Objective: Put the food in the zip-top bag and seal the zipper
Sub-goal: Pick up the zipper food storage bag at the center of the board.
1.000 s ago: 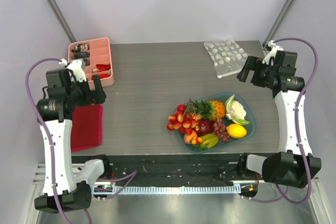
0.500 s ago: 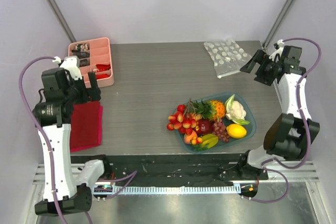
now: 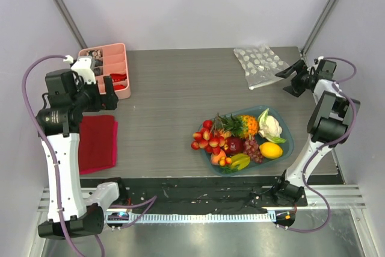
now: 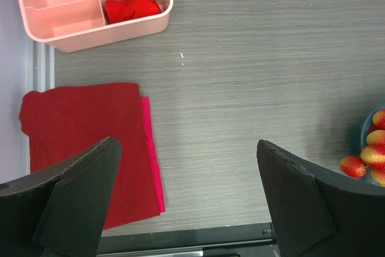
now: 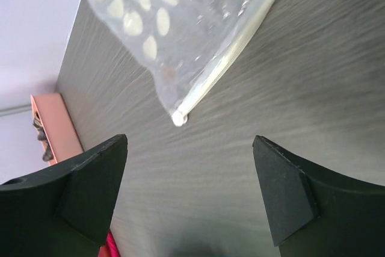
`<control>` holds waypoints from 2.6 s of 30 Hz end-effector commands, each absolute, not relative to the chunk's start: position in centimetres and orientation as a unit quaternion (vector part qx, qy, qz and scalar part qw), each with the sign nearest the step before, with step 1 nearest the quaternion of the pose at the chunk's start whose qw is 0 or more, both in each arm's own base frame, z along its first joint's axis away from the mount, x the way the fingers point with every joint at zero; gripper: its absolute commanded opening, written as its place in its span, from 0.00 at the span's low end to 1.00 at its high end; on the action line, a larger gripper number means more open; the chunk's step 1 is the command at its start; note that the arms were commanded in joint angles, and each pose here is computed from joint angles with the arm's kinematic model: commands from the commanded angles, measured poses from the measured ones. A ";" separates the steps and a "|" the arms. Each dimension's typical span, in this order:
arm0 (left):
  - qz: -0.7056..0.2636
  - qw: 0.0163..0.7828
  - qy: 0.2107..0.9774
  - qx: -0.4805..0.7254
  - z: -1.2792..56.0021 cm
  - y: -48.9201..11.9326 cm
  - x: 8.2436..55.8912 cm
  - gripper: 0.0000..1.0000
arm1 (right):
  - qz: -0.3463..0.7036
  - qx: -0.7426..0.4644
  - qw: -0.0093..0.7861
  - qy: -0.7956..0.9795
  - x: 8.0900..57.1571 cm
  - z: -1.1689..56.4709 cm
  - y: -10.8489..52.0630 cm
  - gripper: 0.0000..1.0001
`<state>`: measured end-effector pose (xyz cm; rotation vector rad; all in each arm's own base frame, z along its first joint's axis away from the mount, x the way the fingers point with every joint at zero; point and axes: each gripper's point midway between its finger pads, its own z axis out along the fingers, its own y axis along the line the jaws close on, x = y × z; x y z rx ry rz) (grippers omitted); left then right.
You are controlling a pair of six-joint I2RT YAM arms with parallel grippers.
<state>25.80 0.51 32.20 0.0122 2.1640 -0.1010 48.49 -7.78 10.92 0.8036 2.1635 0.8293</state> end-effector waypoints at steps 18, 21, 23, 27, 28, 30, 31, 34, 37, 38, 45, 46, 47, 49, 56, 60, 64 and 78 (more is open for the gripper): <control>-0.067 0.456 0.887 0.019 31.4 -0.3 27.5 1.00 | 0.268 0.387 0.446 0.761 58.0 4.3 -16.0 0.80; -0.064 0.450 0.891 0.020 31.1 -0.1 27.7 1.00 | 0.280 0.402 0.439 0.753 59.4 2.7 -16.4 0.77; -0.061 0.445 0.893 0.023 30.9 0.0 27.8 1.00 | 0.288 0.405 0.442 0.747 60.4 1.8 -16.7 0.75; -0.058 0.435 0.898 0.024 30.5 0.2 28.1 1.00 | 0.317 0.406 0.454 0.727 61.8 1.7 -16.7 0.60; -0.058 0.434 0.899 0.023 30.4 0.2 28.2 1.00 | 0.333 0.407 0.450 0.722 61.8 1.9 -16.2 0.54; -0.060 0.432 0.900 0.021 30.2 0.2 28.4 1.00 | 0.353 0.396 0.454 0.716 62.1 2.8 -15.7 0.38; -0.061 0.432 0.900 0.021 30.2 0.2 28.4 1.00 | 0.364 0.394 0.452 0.713 62.0 3.4 -15.3 0.33; -0.073 0.433 0.898 0.023 30.3 -0.3 28.3 1.00 | 0.388 0.365 0.467 0.706 61.9 6.9 -14.6 0.10; -0.079 0.438 0.895 0.023 30.6 -0.5 28.2 1.00 | 0.405 0.345 0.475 0.701 61.4 10.6 -13.7 0.01; -0.080 0.442 0.893 0.024 31.0 -0.6 28.1 1.00 | 0.420 0.345 0.466 0.698 60.9 11.2 -13.1 0.01; -0.087 0.457 0.885 0.034 32.3 -1.1 27.4 1.00 | 0.483 0.322 0.464 0.669 57.4 21.1 -9.3 0.01; -0.085 0.462 0.882 0.037 32.7 -1.1 27.3 1.00 | 0.490 0.318 0.464 0.666 56.9 22.4 -8.7 0.01; -0.084 0.462 0.882 0.038 32.9 -1.1 27.2 1.00 | 0.497 0.309 0.469 0.662 56.1 24.4 -7.9 0.01; -0.086 0.470 0.877 0.043 33.5 -1.2 27.1 1.00 | 0.510 0.305 0.459 0.661 55.1 26.2 -6.1 0.01; -0.106 0.491 0.863 0.054 35.8 -2.1 27.2 1.00 | 0.532 0.258 0.444 0.673 51.3 33.2 2.4 0.01; -0.133 0.487 0.860 0.076 36.1 -3.5 27.0 0.99 | 0.522 0.228 0.424 0.704 47.2 34.9 8.5 0.01; -0.174 0.479 0.854 0.104 35.9 -5.9 26.9 0.96 | 0.525 0.221 0.407 0.714 43.9 35.3 13.1 0.01; -0.357 0.429 0.811 0.179 34.7 -19.9 25.9 0.86 | 0.503 0.163 0.362 0.767 35.4 32.9 24.1 0.01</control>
